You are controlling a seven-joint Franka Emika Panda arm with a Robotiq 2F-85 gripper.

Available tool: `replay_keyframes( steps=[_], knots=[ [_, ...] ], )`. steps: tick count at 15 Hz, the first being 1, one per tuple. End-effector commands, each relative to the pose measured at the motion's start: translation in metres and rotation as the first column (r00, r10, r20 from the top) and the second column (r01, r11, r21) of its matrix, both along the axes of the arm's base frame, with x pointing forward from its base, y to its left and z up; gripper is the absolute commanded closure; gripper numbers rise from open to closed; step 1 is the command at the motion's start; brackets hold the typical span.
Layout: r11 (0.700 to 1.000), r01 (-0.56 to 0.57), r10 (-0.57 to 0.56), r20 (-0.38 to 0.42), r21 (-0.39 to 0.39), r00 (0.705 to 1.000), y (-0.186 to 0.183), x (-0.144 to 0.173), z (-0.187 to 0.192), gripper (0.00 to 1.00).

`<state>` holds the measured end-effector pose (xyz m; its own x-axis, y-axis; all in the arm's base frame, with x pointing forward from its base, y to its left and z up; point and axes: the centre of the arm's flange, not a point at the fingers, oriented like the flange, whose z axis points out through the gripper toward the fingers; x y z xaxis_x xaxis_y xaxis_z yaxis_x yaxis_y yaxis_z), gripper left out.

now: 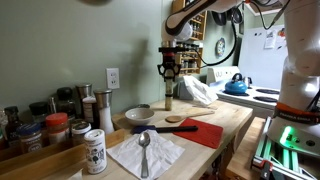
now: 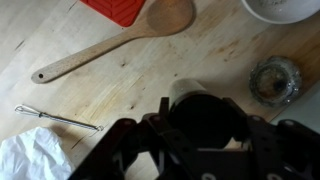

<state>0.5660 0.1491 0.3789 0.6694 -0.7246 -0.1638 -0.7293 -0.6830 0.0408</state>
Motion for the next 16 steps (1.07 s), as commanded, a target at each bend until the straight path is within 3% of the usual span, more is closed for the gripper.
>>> replay_keyframes(
  steps=[1, 16],
  knots=[
    [0.999, 0.022, -0.021, 0.012, -0.026, 1.0, -0.0016, -0.0011, -0.004, 0.7],
    [0.999, 0.036, -0.035, 0.01, -0.002, 0.999, -0.0039, 0.0005, -0.0051, 0.7]
  ],
)
